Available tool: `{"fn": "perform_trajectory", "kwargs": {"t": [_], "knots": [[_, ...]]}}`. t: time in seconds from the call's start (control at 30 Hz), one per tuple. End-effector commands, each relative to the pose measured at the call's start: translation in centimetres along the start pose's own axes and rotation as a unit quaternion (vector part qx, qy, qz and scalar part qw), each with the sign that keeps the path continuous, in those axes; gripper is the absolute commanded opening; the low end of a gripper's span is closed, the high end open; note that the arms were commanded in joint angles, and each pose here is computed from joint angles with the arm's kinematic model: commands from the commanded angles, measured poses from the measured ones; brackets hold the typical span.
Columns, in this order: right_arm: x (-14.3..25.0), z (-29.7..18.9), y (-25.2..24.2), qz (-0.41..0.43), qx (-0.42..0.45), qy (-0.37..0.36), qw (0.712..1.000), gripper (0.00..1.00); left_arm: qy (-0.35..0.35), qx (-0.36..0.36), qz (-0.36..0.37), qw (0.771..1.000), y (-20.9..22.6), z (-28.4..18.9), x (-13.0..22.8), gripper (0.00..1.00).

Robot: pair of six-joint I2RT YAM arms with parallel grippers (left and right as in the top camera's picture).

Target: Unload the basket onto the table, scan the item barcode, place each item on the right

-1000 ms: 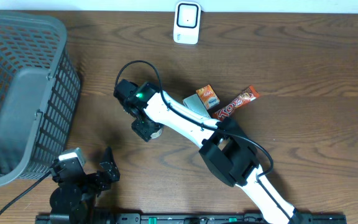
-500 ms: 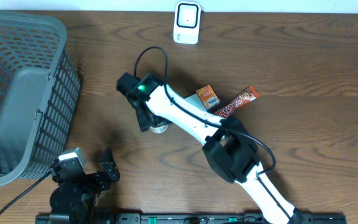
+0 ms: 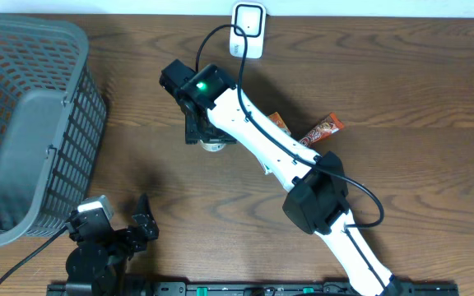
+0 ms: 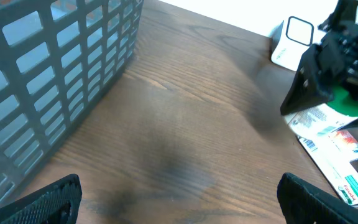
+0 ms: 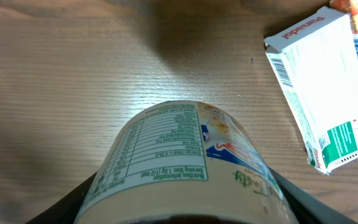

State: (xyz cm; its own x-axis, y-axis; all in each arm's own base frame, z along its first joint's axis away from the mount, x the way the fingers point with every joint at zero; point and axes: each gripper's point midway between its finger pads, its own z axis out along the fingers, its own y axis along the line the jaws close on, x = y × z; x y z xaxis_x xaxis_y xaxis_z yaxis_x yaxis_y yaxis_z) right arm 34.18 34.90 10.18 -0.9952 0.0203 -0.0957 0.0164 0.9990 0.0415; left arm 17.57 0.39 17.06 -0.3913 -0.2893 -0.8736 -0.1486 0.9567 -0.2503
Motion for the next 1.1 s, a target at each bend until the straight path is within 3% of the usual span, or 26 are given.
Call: {"fn": "perform_trajectory", "kwargs": {"t": [0.0, 0.57, 0.8, 1.07], "knots": [[-0.6, -1.8, 0.5, 0.017, -0.018, -0.017, 1.0, 0.59, 0.003, 0.007, 0.009, 1.0, -0.3, 0.0, 0.1, 0.98], [-2.8, -2.5, 0.7, -0.036, -0.036, -0.049, 0.998, 0.56, 0.003, 0.007, 0.009, 1.0, -0.3, 0.0, 0.1, 0.98], [-6.6, -4.0, -0.9, -0.033, -0.032, -0.104, 0.993, 0.48, 0.003, 0.007, 0.009, 1.0, -0.3, 0.0, 0.1, 0.98], [-13.0, -6.3, -2.9, -0.037, -0.031, -0.206, 0.977, 0.5, 0.003, 0.007, 0.009, 1.0, -0.3, 0.0, 0.1, 0.98]]}}
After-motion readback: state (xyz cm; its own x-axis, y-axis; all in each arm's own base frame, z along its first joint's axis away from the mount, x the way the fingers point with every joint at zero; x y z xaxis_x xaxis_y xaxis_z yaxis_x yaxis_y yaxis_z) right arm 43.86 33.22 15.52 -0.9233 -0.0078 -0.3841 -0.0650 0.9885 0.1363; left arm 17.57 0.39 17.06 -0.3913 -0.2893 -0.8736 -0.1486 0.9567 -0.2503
